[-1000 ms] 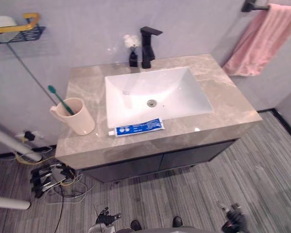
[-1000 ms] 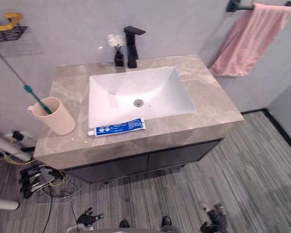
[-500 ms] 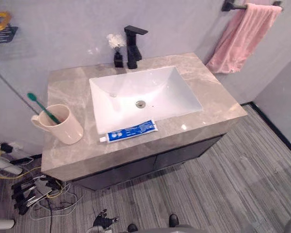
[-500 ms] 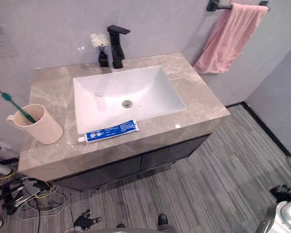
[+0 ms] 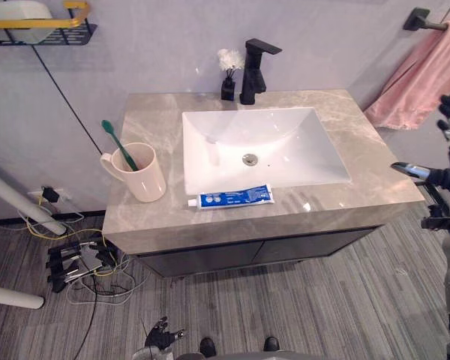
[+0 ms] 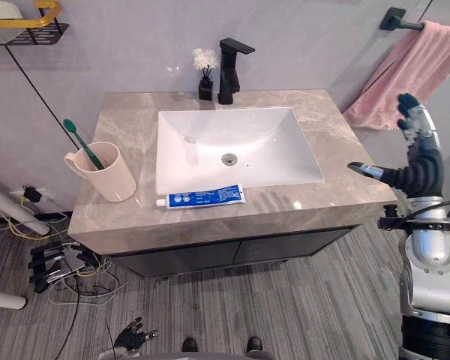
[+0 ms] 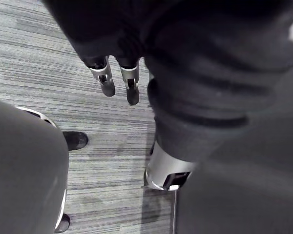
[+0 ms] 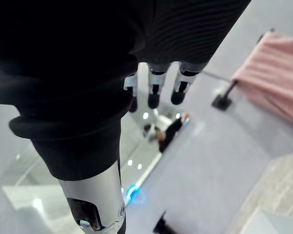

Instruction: Organize washtable

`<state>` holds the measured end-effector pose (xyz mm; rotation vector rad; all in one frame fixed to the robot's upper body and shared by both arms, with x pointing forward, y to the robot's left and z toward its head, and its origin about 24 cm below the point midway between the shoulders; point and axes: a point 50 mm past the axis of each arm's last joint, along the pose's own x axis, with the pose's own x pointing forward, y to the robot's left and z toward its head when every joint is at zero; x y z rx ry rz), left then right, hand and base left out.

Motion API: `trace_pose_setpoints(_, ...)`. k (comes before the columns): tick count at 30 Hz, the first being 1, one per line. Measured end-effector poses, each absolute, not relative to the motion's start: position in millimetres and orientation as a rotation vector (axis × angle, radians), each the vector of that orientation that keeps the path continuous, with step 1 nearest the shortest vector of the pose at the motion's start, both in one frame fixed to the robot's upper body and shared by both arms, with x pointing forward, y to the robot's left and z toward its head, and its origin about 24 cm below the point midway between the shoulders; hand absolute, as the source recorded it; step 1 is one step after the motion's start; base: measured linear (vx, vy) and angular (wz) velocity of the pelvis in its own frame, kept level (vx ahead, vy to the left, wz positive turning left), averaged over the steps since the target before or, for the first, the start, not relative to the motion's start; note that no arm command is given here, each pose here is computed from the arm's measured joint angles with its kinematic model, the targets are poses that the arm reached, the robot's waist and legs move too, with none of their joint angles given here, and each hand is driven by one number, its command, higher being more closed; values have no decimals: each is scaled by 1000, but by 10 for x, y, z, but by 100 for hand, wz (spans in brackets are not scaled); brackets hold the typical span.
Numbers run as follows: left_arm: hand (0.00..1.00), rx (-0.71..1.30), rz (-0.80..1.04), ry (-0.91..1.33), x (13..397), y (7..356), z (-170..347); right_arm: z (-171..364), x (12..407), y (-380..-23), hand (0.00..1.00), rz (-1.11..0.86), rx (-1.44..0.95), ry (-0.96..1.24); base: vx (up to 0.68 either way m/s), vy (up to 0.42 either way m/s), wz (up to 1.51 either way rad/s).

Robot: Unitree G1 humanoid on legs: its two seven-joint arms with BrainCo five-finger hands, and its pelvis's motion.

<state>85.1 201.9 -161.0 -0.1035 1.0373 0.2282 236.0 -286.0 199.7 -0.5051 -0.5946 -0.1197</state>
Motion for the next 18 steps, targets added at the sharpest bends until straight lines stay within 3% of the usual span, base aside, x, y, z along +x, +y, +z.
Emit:
trace_pose_setpoints(9, 0, -96, 190, 987, 913, 2004, -1566, 1835, 2657, -2622, 0, 124, -544, -481, -1, -10, 22)
trace_pose_setpoints(18, 0, -96, 193, 909, 1030, 2000, -1495, 1776, 2834, -2556, 0, 151, -527, -443, -37, -3, 18)
